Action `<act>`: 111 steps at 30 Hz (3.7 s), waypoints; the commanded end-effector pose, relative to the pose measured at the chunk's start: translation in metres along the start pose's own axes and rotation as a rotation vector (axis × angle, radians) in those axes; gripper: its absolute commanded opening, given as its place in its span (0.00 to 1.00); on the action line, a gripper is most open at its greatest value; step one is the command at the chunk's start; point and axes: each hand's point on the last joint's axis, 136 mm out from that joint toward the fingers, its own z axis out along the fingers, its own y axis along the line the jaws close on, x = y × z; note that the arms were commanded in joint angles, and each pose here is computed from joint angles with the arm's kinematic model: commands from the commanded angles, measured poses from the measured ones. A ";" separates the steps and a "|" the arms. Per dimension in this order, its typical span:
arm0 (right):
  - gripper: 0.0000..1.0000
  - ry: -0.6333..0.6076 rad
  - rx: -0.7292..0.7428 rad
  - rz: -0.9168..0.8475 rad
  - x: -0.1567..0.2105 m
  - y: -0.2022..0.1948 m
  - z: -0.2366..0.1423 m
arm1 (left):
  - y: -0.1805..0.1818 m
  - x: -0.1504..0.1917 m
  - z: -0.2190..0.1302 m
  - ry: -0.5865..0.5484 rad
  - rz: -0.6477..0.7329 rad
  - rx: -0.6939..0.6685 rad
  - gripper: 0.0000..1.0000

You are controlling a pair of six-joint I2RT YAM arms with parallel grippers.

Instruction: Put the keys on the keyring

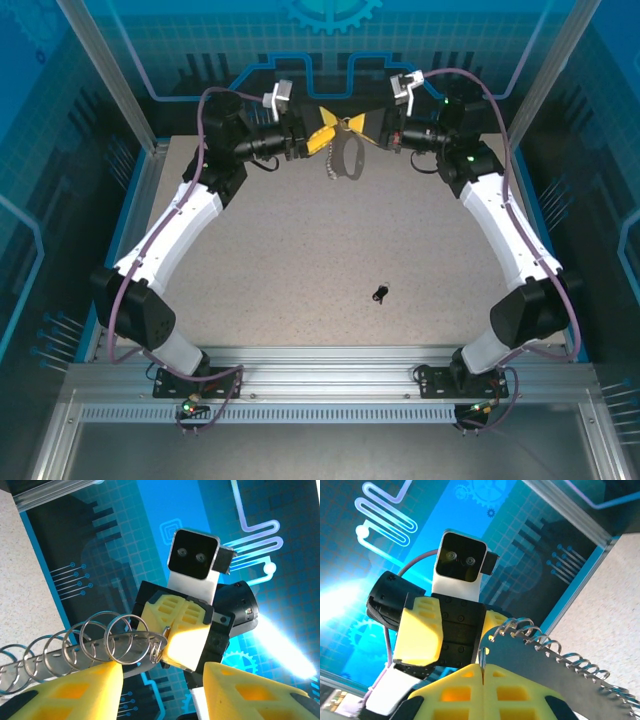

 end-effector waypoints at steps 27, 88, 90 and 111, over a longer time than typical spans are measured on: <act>0.00 -0.009 0.162 -0.461 -0.002 0.039 -0.018 | -0.049 -0.014 -0.006 -0.032 0.163 0.002 0.47; 0.00 -0.027 0.067 0.476 -0.007 -0.037 -0.002 | -0.018 0.026 0.011 -0.010 0.131 -0.124 0.41; 0.00 -0.033 0.068 0.482 -0.005 -0.038 -0.002 | -0.012 0.025 0.014 -0.016 0.108 -0.128 0.41; 0.00 -0.069 0.039 0.473 -0.009 -0.029 -0.001 | 0.033 0.009 0.026 -0.114 -0.061 -0.215 0.41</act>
